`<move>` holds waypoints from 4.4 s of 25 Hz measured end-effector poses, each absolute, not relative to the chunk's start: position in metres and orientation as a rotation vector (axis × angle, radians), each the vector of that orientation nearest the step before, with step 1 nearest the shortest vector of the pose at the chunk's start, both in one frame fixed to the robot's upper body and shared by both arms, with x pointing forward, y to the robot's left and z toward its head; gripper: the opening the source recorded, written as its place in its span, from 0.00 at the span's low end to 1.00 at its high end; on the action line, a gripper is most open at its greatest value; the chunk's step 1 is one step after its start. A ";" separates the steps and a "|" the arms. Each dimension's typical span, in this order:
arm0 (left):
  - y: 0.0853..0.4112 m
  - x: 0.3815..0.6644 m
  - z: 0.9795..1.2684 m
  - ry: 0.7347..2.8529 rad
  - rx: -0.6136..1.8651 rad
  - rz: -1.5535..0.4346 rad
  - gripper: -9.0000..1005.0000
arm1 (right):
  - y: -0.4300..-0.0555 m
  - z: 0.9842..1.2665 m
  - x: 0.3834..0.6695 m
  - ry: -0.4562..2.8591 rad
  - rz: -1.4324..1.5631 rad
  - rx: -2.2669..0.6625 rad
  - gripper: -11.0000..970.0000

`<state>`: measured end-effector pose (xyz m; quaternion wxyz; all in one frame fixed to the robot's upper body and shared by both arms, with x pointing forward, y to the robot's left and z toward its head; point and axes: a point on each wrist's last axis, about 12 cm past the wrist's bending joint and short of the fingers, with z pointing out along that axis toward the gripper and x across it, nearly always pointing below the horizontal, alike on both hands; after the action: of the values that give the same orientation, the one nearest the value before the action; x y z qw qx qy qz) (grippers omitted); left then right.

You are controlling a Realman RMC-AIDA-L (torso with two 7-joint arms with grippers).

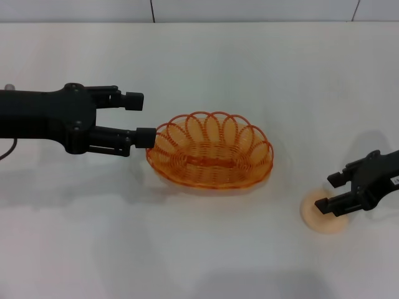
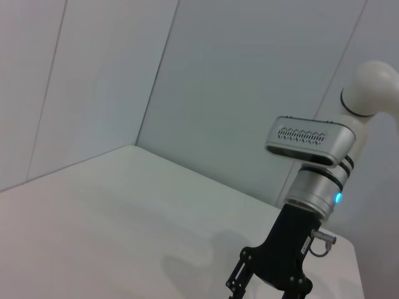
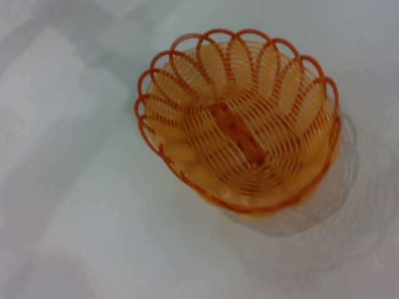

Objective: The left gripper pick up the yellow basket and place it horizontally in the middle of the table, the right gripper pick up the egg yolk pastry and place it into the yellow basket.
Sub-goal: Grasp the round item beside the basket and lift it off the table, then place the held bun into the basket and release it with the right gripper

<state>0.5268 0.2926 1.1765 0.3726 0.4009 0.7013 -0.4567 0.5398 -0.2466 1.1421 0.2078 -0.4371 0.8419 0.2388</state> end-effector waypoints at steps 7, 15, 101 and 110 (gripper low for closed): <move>0.292 0.527 1.176 1.796 1.027 -1.172 0.88 | -0.248 1.137 0.539 2.363 0.674 -1.206 0.69; 0.291 0.527 1.176 1.793 1.027 -1.176 0.88 | -0.251 1.133 0.539 2.379 0.673 -1.201 0.63; 0.290 0.535 1.178 1.794 0.999 -1.141 0.88 | -0.140 1.152 0.578 1.782 0.718 -1.334 0.18; 0.292 0.534 1.177 1.797 0.990 -1.137 0.88 | -0.154 1.155 0.580 1.793 0.704 -1.273 0.53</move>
<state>0.5339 0.2918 1.1766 0.3875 0.3889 0.7063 -0.4469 0.5801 -0.1542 1.1547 0.4043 -0.5042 0.7103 0.2789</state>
